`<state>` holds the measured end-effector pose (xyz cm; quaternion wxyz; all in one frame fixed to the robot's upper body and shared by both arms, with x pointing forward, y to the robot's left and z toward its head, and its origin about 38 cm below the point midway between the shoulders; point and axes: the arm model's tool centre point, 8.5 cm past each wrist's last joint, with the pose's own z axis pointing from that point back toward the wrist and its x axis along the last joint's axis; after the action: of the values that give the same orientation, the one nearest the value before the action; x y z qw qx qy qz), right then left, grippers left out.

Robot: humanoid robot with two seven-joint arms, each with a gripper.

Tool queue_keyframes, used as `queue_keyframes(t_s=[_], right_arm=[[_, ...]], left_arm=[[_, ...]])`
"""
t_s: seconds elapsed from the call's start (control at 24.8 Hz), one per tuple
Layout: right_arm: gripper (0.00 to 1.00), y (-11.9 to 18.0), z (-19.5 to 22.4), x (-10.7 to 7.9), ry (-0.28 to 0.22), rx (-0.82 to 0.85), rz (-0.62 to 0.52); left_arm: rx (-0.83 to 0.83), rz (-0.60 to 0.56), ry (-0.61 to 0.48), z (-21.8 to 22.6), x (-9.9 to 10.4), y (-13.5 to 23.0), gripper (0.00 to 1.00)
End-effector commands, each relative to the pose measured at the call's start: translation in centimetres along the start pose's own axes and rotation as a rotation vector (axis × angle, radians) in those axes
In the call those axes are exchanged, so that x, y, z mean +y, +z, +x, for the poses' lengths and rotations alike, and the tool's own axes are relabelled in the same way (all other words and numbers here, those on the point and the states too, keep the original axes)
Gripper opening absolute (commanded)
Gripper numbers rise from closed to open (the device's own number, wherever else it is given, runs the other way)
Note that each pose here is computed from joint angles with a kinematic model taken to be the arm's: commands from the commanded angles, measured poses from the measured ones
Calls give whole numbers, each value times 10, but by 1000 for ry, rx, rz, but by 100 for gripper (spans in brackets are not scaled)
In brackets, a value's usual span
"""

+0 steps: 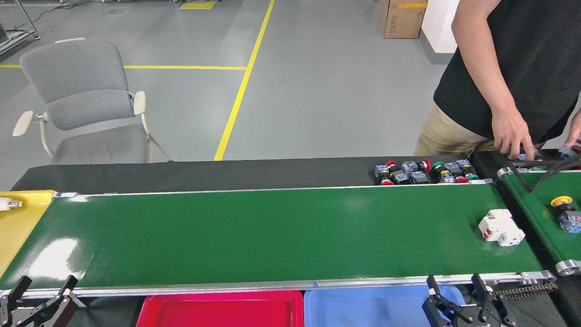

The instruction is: Pick switch part from conveyor to tray

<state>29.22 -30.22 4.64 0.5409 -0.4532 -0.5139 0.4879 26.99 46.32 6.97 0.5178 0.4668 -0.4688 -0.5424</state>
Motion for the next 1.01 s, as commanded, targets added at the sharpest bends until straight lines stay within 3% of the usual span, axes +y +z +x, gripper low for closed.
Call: queue_keyframes(t_s=[0.0,0.52,0.97], right_arm=[[100,-9,-7,-1,4,10,10],[100,-76,-43,-10,60,47,83],[100,-98,-16,1,49,-5,113]], left_arm=[[4,33,-20,-6,13,-4,100],[5,72,-30,-8,28,-14,100],[-3,72,-29,-5,27,-15,100]])
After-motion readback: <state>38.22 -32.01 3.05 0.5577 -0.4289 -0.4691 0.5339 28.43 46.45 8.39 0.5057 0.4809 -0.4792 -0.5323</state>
